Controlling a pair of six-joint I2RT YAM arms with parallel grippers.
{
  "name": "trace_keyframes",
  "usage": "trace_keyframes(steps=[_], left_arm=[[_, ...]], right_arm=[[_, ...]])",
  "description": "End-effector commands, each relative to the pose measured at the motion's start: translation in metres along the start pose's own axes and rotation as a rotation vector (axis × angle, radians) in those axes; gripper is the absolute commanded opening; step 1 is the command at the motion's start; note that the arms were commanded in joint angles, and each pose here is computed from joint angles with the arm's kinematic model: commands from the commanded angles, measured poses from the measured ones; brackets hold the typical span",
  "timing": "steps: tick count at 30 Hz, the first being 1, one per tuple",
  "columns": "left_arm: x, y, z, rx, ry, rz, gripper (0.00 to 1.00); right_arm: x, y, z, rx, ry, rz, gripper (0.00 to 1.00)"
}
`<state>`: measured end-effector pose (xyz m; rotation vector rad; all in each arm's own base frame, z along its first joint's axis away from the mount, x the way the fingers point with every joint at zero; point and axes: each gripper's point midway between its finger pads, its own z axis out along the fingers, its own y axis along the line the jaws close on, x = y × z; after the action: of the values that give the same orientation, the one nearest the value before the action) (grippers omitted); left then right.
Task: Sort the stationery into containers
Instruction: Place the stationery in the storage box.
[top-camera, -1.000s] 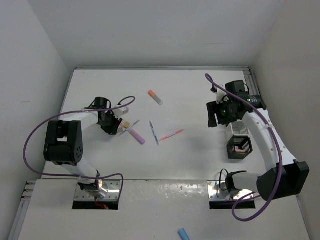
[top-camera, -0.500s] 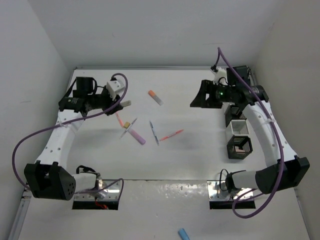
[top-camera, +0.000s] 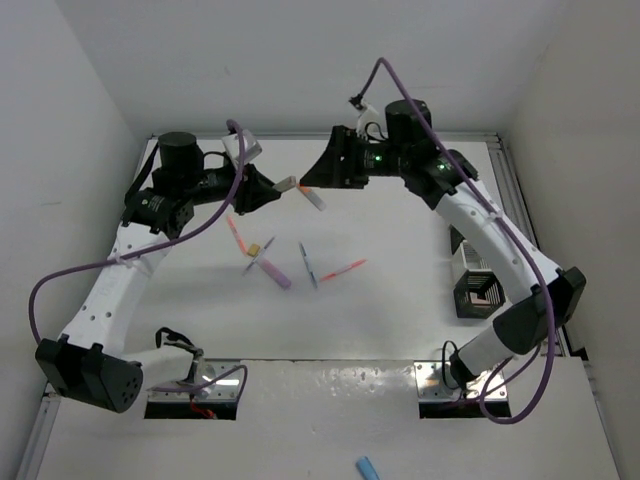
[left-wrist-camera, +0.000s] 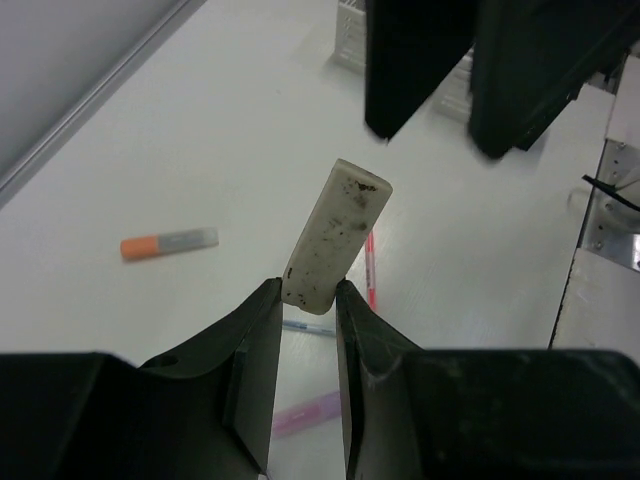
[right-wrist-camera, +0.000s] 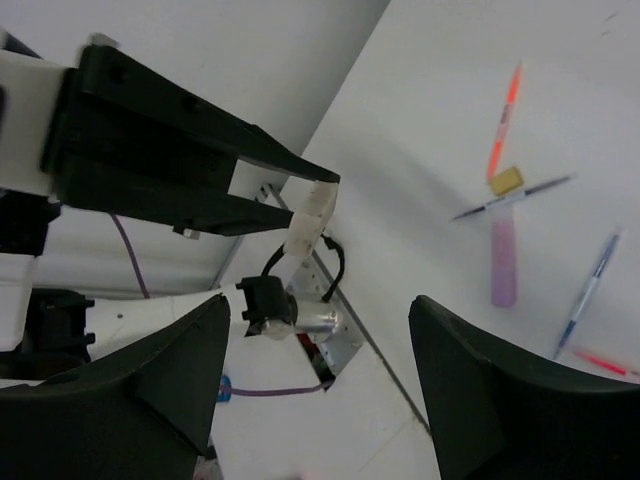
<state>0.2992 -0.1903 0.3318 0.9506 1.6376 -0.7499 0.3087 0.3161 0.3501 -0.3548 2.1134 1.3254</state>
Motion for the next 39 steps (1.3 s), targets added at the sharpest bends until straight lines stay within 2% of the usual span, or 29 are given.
trace_keyframes(steps=[1,6,13,15,16,17,20,23,24,25,26,28,29,30,32,33,35,39], left_arm=[[-0.032,-0.011,-0.001,0.02,-0.06,0.048,0.1],[-0.032,-0.023,0.002,0.038,-0.046,0.076,0.09],[-0.029,-0.031,0.002,0.054,-0.031,0.095,0.09],[-0.027,-0.032,0.002,0.06,-0.028,0.095,0.09],[-0.026,-0.034,0.002,0.063,-0.026,0.099,0.09],[-0.025,-0.033,0.002,0.062,-0.024,0.102,0.08],[-0.025,-0.033,0.002,0.061,-0.021,0.112,0.08],[-0.024,-0.034,0.0,0.062,-0.019,0.117,0.08],[-0.023,-0.034,0.0,0.062,-0.017,0.115,0.08],[-0.023,-0.034,0.0,0.061,-0.015,0.116,0.11],[-0.022,-0.033,0.001,0.054,-0.013,0.102,0.21],[-0.019,-0.025,0.001,0.011,-0.001,0.076,0.52],[-0.019,-0.022,0.0,-0.015,0.002,0.056,0.86],[-0.017,-0.013,-0.002,-0.068,0.015,0.043,1.0],[-0.012,-0.004,-0.004,-0.112,0.035,0.024,1.0],[-0.005,0.003,-0.006,-0.146,0.062,0.013,1.0],[0.007,0.01,-0.004,-0.17,0.103,0.007,1.0],[0.036,0.017,0.002,-0.184,0.162,-0.033,1.0]], right_arm=[[0.007,0.014,0.018,-0.043,0.028,0.0,0.72],[0.014,0.032,0.032,-0.07,0.043,-0.068,0.72],[0.014,0.03,0.039,-0.057,0.041,-0.082,0.64],[0.013,0.03,0.04,-0.06,0.038,-0.083,0.55],[0.013,0.03,0.04,-0.06,0.04,-0.085,0.4],[0.014,0.028,0.04,-0.055,0.041,-0.084,0.34],[0.015,0.023,0.039,-0.036,0.04,-0.086,0.2],[0.013,0.016,0.034,-0.019,0.032,-0.077,0.14],[0.012,0.014,0.031,-0.013,0.025,-0.076,0.07],[0.011,0.012,0.029,-0.005,0.019,-0.082,0.04],[0.009,0.008,0.026,0.011,0.015,-0.082,0.02],[0.005,0.002,0.018,0.035,0.0,-0.113,0.0],[0.002,-0.011,0.011,0.077,-0.007,-0.108,0.0],[-0.003,-0.013,0.0,0.095,-0.028,-0.125,0.0],[-0.004,-0.046,-0.024,0.195,-0.03,-0.148,0.0],[-0.004,-0.052,-0.043,0.228,-0.038,-0.209,0.0],[0.012,-0.104,-0.08,0.406,-0.001,-0.175,0.0],[0.062,-0.188,-0.181,0.774,0.066,-0.171,0.0]])
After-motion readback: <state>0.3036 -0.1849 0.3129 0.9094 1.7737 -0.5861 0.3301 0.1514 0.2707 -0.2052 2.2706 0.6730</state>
